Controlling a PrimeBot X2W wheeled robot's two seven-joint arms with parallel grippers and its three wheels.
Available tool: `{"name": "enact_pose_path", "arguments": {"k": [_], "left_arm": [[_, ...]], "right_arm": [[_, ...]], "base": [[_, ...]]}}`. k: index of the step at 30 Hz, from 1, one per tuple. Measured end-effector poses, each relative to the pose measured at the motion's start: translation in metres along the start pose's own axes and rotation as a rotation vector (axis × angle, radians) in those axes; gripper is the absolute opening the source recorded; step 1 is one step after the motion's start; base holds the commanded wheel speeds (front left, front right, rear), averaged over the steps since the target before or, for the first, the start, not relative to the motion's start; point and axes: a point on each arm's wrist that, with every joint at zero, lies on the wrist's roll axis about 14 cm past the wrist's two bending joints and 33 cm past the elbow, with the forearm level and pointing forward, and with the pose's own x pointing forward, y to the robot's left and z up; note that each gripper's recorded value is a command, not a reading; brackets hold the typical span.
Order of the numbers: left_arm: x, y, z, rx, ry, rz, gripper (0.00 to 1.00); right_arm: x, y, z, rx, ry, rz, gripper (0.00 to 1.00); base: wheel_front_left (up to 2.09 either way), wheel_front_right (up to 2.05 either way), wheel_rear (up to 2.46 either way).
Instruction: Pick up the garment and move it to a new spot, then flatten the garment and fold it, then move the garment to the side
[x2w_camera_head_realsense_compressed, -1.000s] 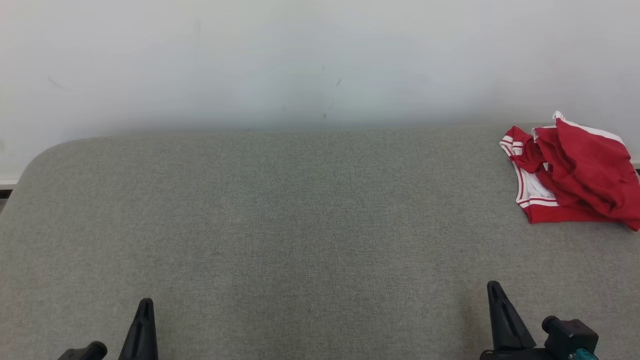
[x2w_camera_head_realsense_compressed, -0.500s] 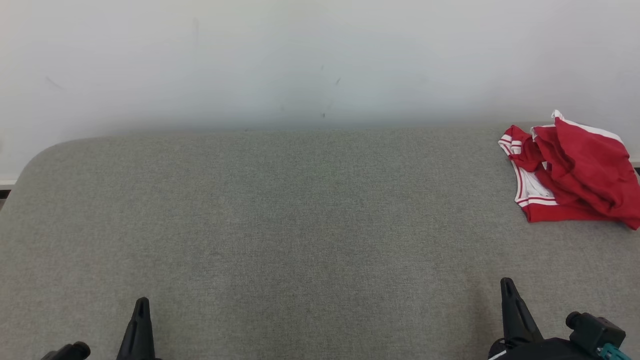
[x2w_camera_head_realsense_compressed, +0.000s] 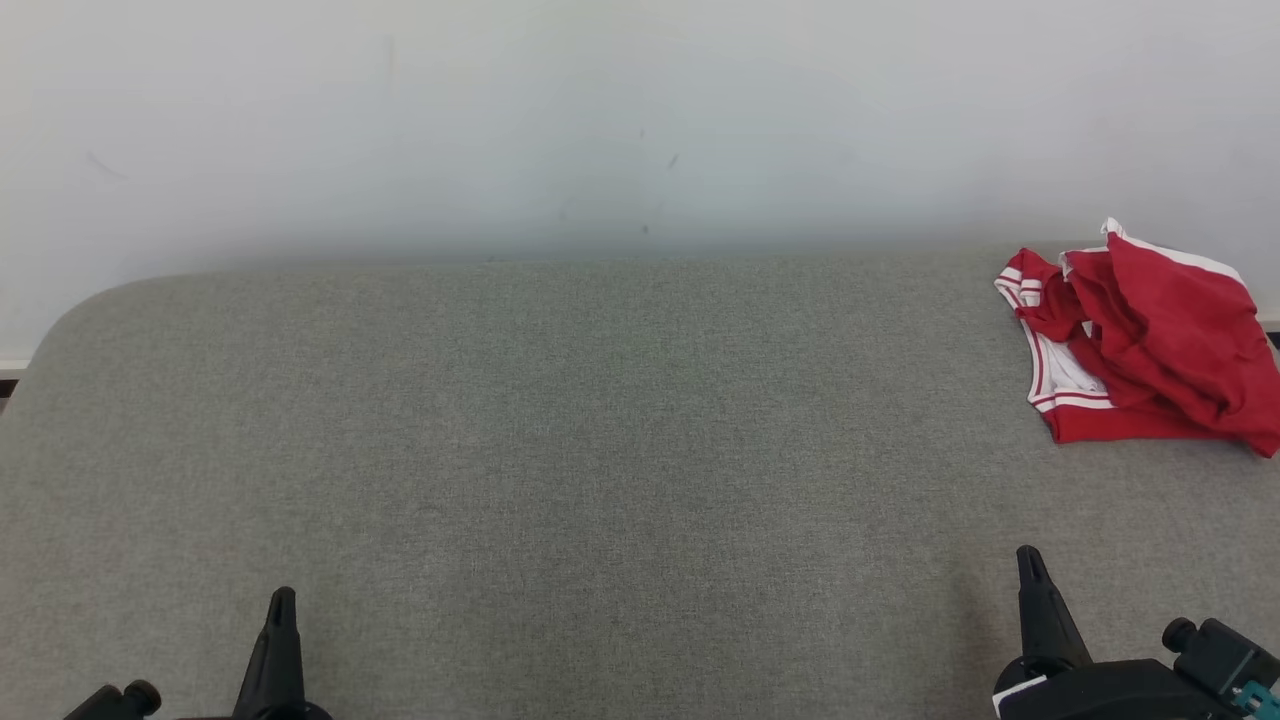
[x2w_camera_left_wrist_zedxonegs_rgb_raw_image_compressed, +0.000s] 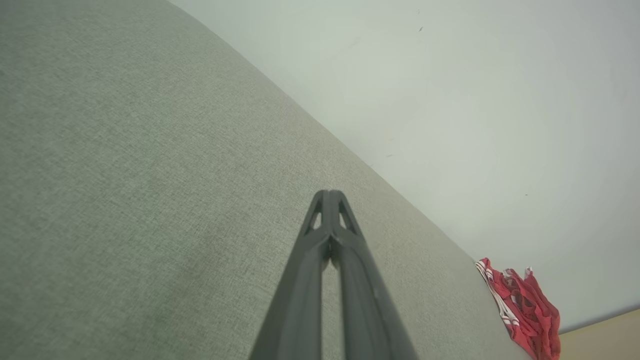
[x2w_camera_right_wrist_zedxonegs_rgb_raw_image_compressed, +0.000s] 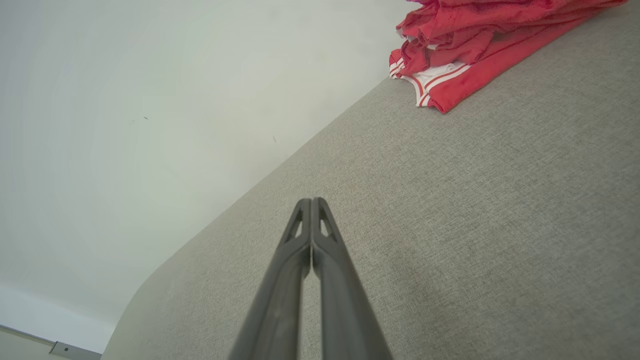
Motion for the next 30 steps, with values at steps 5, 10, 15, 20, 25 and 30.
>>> {"name": "enact_pose_path", "arguments": {"k": [5, 10, 15, 20, 25, 30], "left_arm": [[0.002, 0.0, 0.0, -0.077, 0.009, 0.003, 0.0], [0.004, -0.002, -0.001, -0.141, 0.016, -0.001, 0.0], [0.006, -0.003, -0.001, -0.201, 0.021, -0.001, 0.0], [0.007, -0.003, -0.001, -0.26, 0.026, 0.0, 0.0], [0.009, -0.006, -0.001, -0.316, 0.031, -0.005, 0.0], [0.01, -0.006, -0.001, -0.369, 0.038, -0.005, 0.0]], "right_arm": [[0.001, -0.002, 0.002, 0.085, 0.001, -0.011, 0.0], [0.002, -0.004, 0.004, 0.151, -0.001, -0.018, 0.0], [0.004, -0.003, 0.007, 0.213, -0.006, -0.019, 0.0], [0.004, -0.004, 0.009, 0.273, -0.009, -0.023, 0.0], [0.005, -0.005, 0.01, 0.33, -0.008, -0.024, 0.0], [0.006, -0.005, 0.012, 0.382, -0.01, -0.024, 0.0]], "base": [[0.0, 0.0, 0.0], [0.0, 0.0, 0.0], [0.0, 0.0, 0.0], [0.0, 0.0, 0.0], [0.0, 0.0, 0.0], [0.0, 0.0, 0.0]]}}
